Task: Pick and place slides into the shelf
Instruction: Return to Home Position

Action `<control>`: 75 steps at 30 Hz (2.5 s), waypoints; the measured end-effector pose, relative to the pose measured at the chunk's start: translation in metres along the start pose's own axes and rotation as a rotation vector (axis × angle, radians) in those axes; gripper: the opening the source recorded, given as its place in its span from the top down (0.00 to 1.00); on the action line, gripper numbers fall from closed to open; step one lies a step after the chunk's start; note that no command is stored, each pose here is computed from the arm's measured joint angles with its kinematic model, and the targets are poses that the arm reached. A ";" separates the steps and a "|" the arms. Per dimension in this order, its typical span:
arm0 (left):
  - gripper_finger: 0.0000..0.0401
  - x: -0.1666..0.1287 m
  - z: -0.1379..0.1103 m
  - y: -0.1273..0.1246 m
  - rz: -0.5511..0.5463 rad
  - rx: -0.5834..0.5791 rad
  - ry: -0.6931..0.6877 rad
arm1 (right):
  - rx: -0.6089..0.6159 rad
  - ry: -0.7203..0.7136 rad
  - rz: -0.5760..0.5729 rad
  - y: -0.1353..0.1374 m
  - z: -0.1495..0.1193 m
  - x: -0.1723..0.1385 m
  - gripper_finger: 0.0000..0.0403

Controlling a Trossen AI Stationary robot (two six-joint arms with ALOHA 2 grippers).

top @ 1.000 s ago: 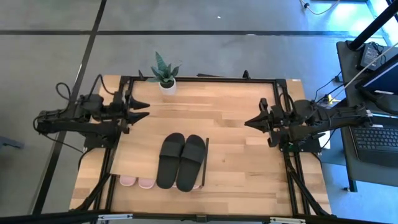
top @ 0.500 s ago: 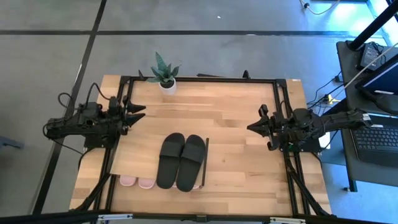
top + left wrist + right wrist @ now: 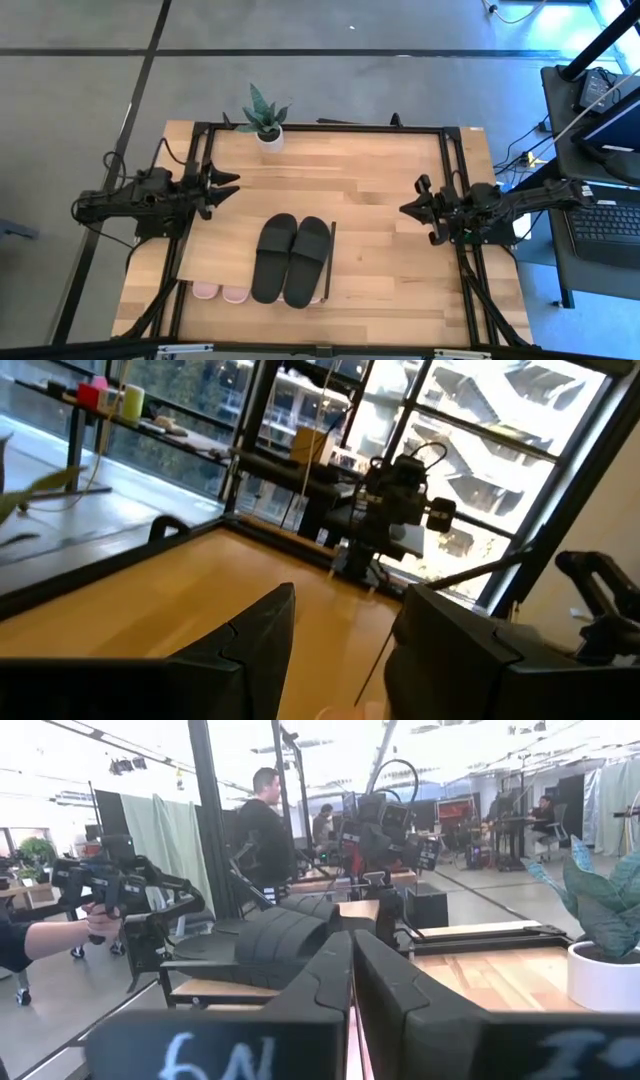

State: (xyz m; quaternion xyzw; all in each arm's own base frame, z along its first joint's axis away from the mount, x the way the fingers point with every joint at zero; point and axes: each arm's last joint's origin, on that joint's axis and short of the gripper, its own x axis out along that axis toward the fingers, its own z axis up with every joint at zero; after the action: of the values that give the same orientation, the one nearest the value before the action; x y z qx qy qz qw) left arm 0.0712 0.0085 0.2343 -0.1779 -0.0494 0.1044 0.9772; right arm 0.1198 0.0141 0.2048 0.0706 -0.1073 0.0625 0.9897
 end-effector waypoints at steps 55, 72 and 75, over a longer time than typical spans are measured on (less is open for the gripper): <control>0.54 0.017 -0.054 0.021 0.168 0.149 0.024 | -0.137 0.053 -0.400 -0.030 -0.015 -0.034 0.95; 0.54 0.017 -0.053 0.021 0.166 0.148 0.025 | -0.262 0.080 -0.398 -0.030 -0.015 -0.034 0.95; 0.54 0.017 -0.053 0.021 0.166 0.148 0.025 | -0.260 0.079 -0.398 -0.030 -0.015 -0.034 0.95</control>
State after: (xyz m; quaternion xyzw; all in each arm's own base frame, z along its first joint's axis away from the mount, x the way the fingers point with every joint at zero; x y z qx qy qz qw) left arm 0.0914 0.0137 0.1779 -0.1099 -0.0146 0.1863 0.9762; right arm 0.0944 -0.0169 0.1794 -0.0400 -0.0595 -0.1453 0.9868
